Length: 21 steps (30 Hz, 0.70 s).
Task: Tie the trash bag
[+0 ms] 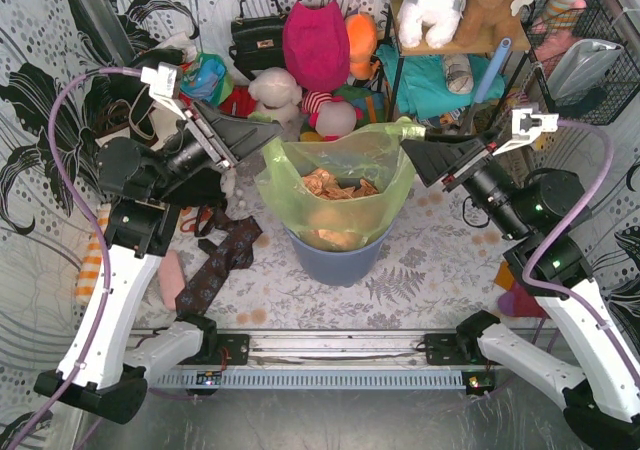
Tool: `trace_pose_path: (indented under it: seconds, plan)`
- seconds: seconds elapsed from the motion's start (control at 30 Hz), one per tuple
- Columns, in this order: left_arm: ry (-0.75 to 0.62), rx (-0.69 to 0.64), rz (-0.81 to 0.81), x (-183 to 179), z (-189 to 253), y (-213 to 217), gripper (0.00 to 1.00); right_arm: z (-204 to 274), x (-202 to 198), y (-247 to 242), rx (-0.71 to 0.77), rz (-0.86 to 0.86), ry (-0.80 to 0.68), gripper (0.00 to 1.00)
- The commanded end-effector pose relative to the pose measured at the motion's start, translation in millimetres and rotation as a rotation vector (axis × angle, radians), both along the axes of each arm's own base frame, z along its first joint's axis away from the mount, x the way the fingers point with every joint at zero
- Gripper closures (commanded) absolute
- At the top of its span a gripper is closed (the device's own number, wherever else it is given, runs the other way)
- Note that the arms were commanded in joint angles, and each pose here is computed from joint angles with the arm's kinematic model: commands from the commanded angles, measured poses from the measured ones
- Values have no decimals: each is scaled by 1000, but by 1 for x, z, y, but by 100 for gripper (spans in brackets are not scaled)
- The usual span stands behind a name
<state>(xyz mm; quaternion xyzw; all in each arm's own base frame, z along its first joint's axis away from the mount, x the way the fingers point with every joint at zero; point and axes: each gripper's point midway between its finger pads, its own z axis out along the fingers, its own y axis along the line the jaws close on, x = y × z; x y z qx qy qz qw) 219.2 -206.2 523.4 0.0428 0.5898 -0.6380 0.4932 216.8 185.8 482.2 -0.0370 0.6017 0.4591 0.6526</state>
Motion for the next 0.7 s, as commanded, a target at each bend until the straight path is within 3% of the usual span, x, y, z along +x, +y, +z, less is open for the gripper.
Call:
trace_pose_path:
  seconds: [0.0, 0.13, 0.23, 0.4, 0.67]
  plan:
    - [-240, -77, -128, -53, 57, 2, 38, 37, -11, -9, 41, -7, -92, 40]
    - [-264, -81, -156, -62, 57, 2, 39, 58, -13, -12, 31, -24, -138, 40]
    - [-259, -90, -166, -61, 53, 1, 32, 76, -14, -5, 17, 12, -161, 40]
    - [-263, -131, -217, -62, 47, -1, 14, 80, -3, 43, -41, 217, -76, 43]
    - [-237, -139, -230, -55, 37, -3, 7, 72, -15, 117, -45, 474, -1, 48]
